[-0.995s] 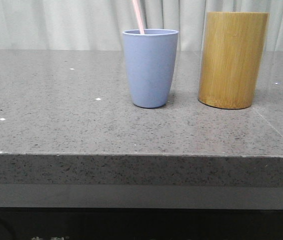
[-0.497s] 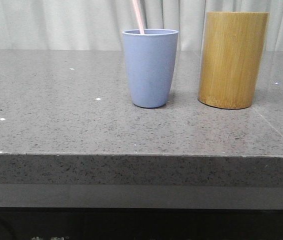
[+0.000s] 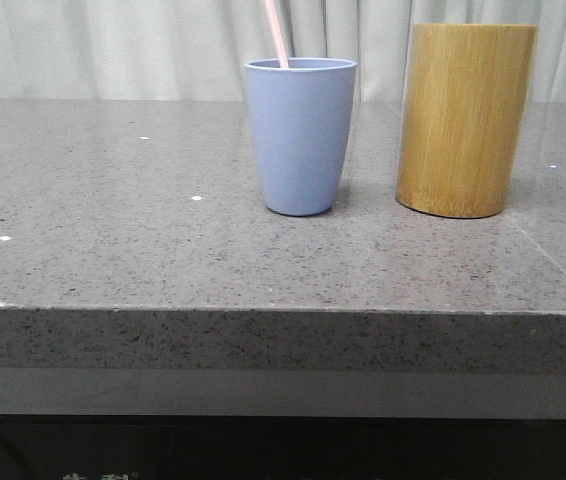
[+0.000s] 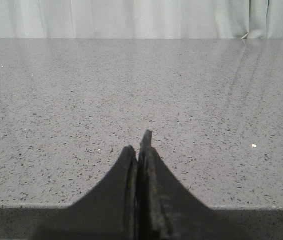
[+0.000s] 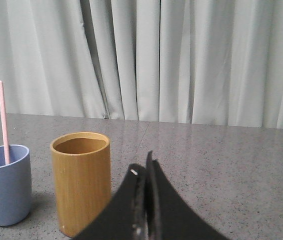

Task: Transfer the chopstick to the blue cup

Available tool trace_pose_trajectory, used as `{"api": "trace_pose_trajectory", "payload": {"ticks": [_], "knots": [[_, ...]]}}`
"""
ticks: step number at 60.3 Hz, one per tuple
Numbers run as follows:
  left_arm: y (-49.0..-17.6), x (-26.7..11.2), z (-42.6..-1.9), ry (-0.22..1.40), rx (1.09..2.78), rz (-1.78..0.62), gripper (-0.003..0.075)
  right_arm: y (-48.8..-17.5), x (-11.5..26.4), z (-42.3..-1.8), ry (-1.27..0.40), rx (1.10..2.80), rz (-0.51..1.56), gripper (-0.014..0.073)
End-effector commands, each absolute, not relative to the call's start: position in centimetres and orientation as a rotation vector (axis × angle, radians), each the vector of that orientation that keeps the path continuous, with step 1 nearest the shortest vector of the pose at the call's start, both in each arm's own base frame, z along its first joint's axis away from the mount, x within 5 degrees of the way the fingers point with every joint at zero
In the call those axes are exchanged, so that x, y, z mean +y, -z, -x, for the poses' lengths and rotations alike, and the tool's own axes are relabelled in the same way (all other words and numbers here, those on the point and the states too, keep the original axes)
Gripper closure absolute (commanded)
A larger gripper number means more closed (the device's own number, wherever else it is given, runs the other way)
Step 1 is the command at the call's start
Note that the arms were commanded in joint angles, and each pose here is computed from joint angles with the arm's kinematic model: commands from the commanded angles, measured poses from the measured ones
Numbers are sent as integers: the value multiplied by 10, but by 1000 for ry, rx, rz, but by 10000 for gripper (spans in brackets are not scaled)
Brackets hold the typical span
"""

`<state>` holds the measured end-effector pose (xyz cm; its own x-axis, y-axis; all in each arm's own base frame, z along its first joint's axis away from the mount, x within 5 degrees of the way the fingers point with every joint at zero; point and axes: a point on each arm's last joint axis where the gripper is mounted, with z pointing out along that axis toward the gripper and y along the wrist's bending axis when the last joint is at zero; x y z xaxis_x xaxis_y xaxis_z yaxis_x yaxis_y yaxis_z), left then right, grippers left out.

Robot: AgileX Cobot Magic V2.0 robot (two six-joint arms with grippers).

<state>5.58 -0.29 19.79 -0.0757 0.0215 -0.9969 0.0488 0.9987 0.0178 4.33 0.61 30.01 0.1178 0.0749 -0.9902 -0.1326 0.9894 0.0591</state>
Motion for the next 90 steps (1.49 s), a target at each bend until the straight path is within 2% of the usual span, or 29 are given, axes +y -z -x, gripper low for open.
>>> {"api": "trace_pose_trajectory", "payload": {"ticks": [1, 19, 29, 90], "knots": [[-204, -2, -55, 34, 1546, -32, 739, -305, 5, -45, -129, 1387, 48, 705], [-204, -2, -55, 34, 1546, -32, 739, -224, 7, -58, -122, 1578, 54, 705], [-204, -2, -55, 34, 1546, -32, 739, -195, 7, -57, -121, 1612, 54, 705], [-204, -2, -55, 34, 1546, -32, 739, -196, 5, -55, -97, 1601, 29, 705]]}}
